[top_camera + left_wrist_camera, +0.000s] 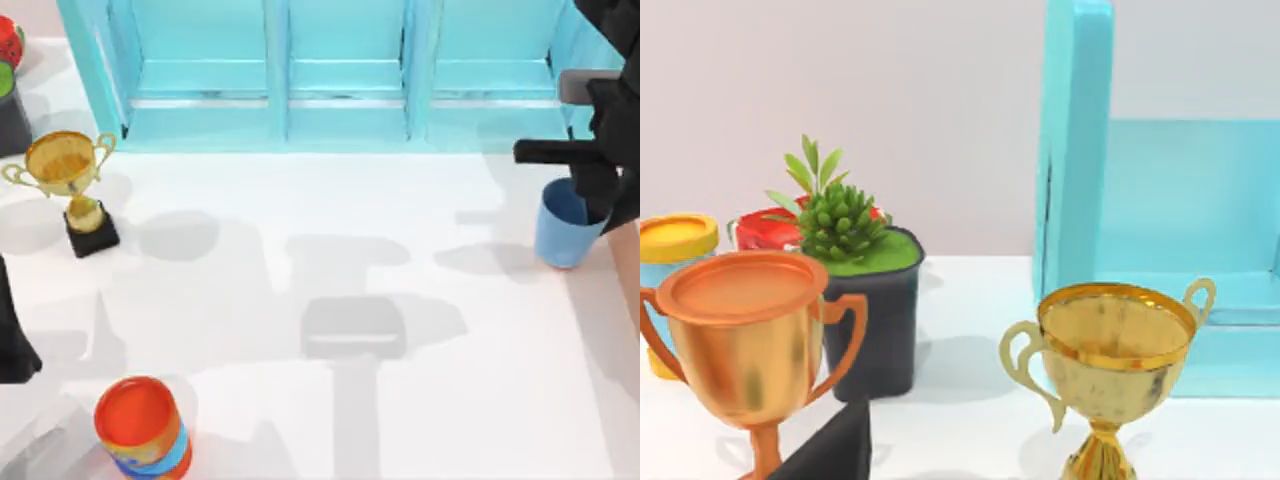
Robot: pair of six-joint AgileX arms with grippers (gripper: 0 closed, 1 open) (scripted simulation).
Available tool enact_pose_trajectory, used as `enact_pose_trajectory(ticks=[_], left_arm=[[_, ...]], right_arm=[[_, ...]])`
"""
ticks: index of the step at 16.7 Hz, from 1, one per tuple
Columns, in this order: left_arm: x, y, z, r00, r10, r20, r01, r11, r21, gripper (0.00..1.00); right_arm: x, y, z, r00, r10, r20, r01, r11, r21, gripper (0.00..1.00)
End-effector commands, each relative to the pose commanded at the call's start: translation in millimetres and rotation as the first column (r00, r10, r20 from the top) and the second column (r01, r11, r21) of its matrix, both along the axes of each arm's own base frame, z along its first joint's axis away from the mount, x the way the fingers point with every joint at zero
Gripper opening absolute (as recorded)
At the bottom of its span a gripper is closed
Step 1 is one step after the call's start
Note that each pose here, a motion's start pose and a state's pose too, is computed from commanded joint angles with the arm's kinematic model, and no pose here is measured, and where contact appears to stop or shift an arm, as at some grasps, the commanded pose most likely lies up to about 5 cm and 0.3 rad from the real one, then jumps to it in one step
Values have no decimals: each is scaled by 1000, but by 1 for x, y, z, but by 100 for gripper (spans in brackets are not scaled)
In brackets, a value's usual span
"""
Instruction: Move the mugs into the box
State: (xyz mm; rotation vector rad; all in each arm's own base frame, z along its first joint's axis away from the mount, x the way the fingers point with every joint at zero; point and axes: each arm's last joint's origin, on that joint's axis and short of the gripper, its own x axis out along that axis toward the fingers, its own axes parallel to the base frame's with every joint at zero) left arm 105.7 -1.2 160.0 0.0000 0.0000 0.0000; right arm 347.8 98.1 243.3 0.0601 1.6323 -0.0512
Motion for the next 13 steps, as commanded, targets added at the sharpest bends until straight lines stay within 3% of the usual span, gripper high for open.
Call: enact_pose_trajectory(ticks=[6,9,13], left_arm=[[0,0,0,1000,0,0,0,1000,0,100],[0,0,0,1000,0,0,0,1000,0,100],[0,0,0,1000,0,0,0,1000,0,100]], right_arm=[[-4,-139,13,997,-79,-6,80,996,37,0],[-17,-180,24,994,-105,12,105,994,42,0],[-30,-213,29,997,-78,12,78,996,53,0]])
